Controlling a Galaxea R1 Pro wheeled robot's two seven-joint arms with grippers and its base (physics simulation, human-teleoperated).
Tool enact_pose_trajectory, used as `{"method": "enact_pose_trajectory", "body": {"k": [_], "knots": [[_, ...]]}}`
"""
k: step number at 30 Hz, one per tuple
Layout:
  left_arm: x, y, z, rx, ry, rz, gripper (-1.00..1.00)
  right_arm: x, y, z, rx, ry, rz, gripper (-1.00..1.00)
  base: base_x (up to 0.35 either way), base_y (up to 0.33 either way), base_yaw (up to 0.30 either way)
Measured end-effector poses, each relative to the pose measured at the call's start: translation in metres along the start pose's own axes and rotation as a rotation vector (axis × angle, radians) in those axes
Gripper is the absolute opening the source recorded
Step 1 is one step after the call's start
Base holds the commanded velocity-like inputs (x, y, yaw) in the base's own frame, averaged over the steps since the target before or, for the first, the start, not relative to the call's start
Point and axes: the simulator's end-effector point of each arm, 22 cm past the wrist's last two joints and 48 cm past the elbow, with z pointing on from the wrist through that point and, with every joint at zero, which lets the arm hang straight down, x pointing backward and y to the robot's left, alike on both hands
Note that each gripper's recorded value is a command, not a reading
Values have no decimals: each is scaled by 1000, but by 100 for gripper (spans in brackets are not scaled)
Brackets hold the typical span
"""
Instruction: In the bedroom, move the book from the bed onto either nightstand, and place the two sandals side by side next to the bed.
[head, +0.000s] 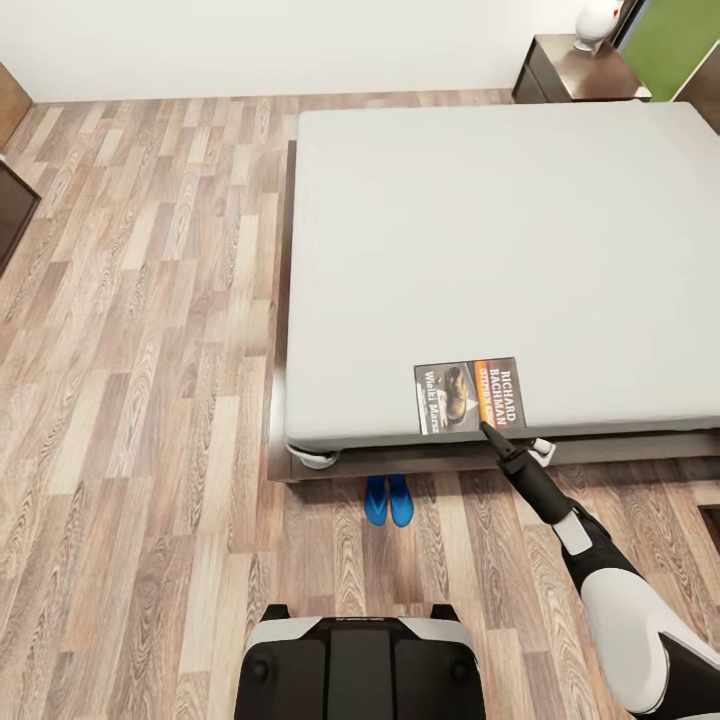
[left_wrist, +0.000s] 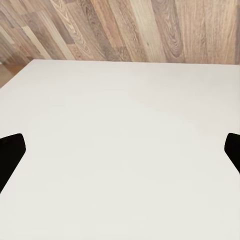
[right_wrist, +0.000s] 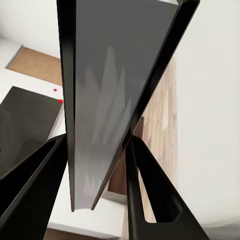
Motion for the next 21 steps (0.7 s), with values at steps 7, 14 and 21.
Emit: {"method": "enact_pose_trajectory", "body": {"k": [7, 14, 21], "knots": [[0, 0, 0, 1, 2, 1, 100, -1, -1, -1, 2, 3, -2, -100, 0, 0, 0], [1, 0, 0, 1, 3, 2, 100, -5, -2, -4, 7, 5, -9, -100, 0, 0, 0], [2, 0, 0, 2, 5, 2, 100, -6, -5, -6, 19, 8, -12, -100, 0, 0, 0]]}}
